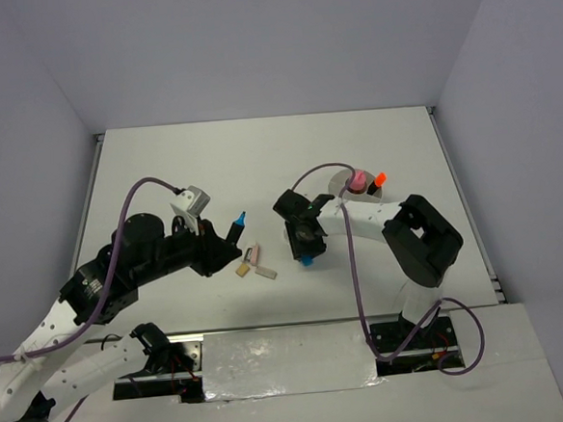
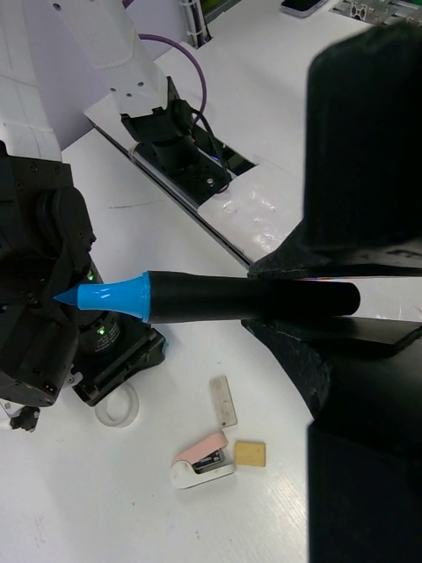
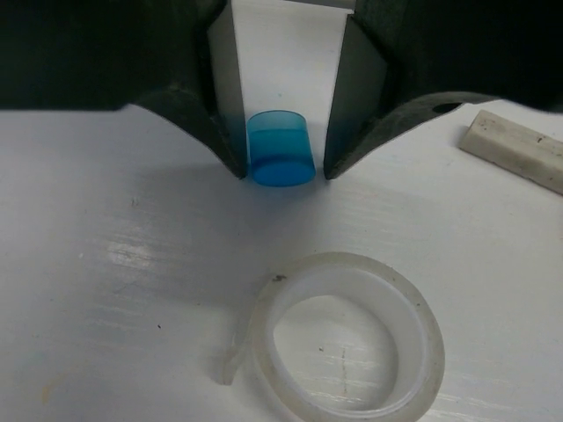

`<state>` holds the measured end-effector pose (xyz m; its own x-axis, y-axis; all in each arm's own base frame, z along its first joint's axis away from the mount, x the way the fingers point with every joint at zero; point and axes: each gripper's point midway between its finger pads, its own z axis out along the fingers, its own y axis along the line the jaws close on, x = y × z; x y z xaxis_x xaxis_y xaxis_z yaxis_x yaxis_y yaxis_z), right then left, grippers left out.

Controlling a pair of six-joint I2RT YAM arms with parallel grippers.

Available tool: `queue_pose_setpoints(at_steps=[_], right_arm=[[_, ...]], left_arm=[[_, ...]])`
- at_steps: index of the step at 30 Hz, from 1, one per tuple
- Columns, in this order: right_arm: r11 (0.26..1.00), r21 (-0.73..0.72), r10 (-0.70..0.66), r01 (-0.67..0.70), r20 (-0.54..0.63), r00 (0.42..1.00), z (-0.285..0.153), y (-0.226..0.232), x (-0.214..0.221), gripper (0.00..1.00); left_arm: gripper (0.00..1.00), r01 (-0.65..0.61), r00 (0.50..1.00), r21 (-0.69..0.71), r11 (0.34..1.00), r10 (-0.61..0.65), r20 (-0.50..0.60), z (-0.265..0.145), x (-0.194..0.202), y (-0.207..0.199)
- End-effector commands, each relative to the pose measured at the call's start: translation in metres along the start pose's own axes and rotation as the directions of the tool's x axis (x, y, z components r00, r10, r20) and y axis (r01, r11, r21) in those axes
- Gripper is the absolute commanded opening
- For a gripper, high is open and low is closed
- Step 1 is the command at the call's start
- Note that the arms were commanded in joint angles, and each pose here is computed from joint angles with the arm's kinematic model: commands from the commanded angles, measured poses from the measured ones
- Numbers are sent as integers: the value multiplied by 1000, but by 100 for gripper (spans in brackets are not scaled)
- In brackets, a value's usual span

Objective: Sort the stationery into containers
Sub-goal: Close the pen cap on the pen.

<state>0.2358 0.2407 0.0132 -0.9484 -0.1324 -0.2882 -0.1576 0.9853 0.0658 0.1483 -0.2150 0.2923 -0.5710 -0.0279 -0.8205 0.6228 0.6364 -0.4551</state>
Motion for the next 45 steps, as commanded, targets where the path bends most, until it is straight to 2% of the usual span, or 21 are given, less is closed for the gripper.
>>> queue_pose_setpoints(at_steps=[1,2,5,7,9,11,13,14,16,17,18,20,22,23,25,28,34,37,45], right_arm=[[1000,-4,0,1,14,1000,7,4,1,42],[1000,6,2,-2,16,1000,7,2,1,32],[1000,-2,19,-19,37,999,-3,4,-1,20],[997,-61,59,-52,108,992,-28,11,-16,18],[991,-87,111,-97,169,979,-52,11,-33,4],[980,-145,169,-133,278,946,-99,14,-63,1],[974,-139,217,-178,355,909,-133,5,-81,3],[959,-174,276,-223,399,875,-167,4,-92,2],[937,-198,348,-288,474,809,-201,-5,-108,0],[914,-262,403,-309,515,756,-233,-5,-117,0],[879,-316,476,-358,524,706,-249,-5,-121,1],[807,-418,591,-418,555,586,-288,-10,-129,0],[775,-448,631,-446,589,505,-306,-17,-136,0],[750,-475,660,-461,584,472,-319,-17,-137,0],[745,-472,663,-471,599,449,-325,-17,-143,0],[741,-505,670,-442,601,436,-346,-6,-151,0],[762,-502,646,-408,618,447,-356,5,-157,0],[786,-491,618,-375,628,473,-354,9,-156,0],[792,-528,606,-307,616,503,-362,23,-159,0]], left_arm=[[0,-39,998,46,998,36,58,-3,-20,-12],[0,-36,998,45,998,33,58,-3,-20,-12],[0,-26,997,31,999,24,74,-2,-24,-10],[0,-12,995,17,1000,10,99,-3,-30,-9],[0,-2,992,10,1000,0,127,-3,-36,-9],[0,10,986,15,1000,-13,168,-2,-45,-11],[0,36,979,25,999,-41,198,0,-51,-13],[0,51,969,24,998,-55,239,1,-61,-13],[0,96,959,22,995,-99,266,8,-66,-11],[0,102,955,37,994,-109,276,11,-69,-13],[0,101,942,64,993,-116,314,13,-79,-18],[0,139,935,82,987,-159,318,25,-81,-18],[0,154,923,116,981,-185,336,34,-88,-22],[0,158,921,130,979,-194,338,37,-91,-25],[0,161,920,161,974,-207,332,44,-95,-31],[0,151,927,198,968,-209,313,54,-98,-40],[0,149,941,263,953,-218,257,70,-92,-50],[0,143,944,282,949,-217,250,74,-92,-53],[0,156,952,290,944,-222,212,86,-84,-53]])
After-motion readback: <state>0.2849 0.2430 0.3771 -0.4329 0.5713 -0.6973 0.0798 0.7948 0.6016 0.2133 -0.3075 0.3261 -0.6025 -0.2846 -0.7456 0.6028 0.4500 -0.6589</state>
